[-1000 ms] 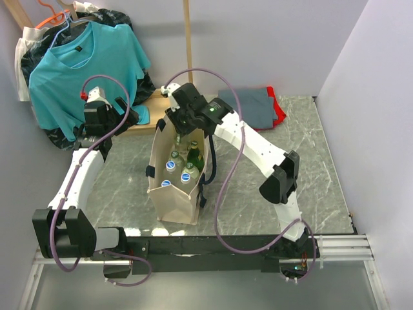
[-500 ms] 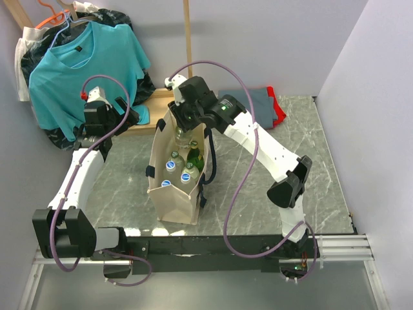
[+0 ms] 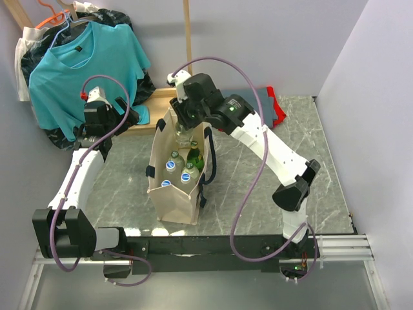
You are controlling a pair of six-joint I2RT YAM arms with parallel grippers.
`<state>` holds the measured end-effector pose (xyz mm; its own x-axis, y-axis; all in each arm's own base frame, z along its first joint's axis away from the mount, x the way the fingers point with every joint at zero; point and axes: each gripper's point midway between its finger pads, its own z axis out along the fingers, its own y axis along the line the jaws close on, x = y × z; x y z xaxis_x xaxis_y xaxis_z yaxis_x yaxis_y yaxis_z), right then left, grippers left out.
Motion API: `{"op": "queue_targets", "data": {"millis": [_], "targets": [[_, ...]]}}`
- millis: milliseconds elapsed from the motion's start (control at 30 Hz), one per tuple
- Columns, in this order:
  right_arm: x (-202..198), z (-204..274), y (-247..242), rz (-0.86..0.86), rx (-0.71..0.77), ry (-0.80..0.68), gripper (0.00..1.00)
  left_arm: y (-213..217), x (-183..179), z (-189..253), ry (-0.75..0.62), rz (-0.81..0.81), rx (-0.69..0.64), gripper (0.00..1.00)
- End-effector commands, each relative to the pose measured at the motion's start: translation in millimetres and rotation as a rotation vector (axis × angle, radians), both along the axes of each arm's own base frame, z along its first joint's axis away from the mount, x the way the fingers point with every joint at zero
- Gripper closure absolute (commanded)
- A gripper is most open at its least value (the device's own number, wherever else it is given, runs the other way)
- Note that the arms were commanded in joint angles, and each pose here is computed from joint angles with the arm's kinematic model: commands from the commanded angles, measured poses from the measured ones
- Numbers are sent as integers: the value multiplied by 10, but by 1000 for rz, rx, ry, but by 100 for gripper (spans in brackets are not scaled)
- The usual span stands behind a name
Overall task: Take the beverage out of the canvas bag
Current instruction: Take out the drink from the canvas bag.
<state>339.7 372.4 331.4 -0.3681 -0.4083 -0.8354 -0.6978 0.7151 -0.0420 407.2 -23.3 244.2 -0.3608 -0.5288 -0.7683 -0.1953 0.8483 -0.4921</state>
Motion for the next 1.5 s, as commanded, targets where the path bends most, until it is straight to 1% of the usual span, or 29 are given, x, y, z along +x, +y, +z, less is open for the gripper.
{"op": "queue_targets", "data": {"millis": [0, 233, 633, 833, 933, 1200, 1367, 1467], "targets": [[-99, 1386, -156, -17, 280, -286, 100, -29, 19, 136, -38, -6, -20, 4], [-128, 1640, -212, -25, 319, -350, 100, -24, 17, 132, -38, -2, -21, 4], [-219, 1912, -367, -55, 359, -420, 100, -61, 24, 148, -45, -9, -36, 4], [-235, 2002, -503, -81, 339, -460, 100, 2, -32, 225, -81, 34, -30, 4], [-255, 2019, -554, -91, 341, -467, 100, -9, -34, 248, -87, 30, -31, 4], [-218, 2117, -822, -179, 328, -512, 100, -4, -51, 238, -82, 33, -30, 4], [-133, 2110, -1001, -236, 339, -495, 100, -25, -42, 239, -82, 22, -34, 4], [-15, 2064, -1178, -290, 335, -479, 100, -39, -31, 234, -80, 11, -36, 4]]}}
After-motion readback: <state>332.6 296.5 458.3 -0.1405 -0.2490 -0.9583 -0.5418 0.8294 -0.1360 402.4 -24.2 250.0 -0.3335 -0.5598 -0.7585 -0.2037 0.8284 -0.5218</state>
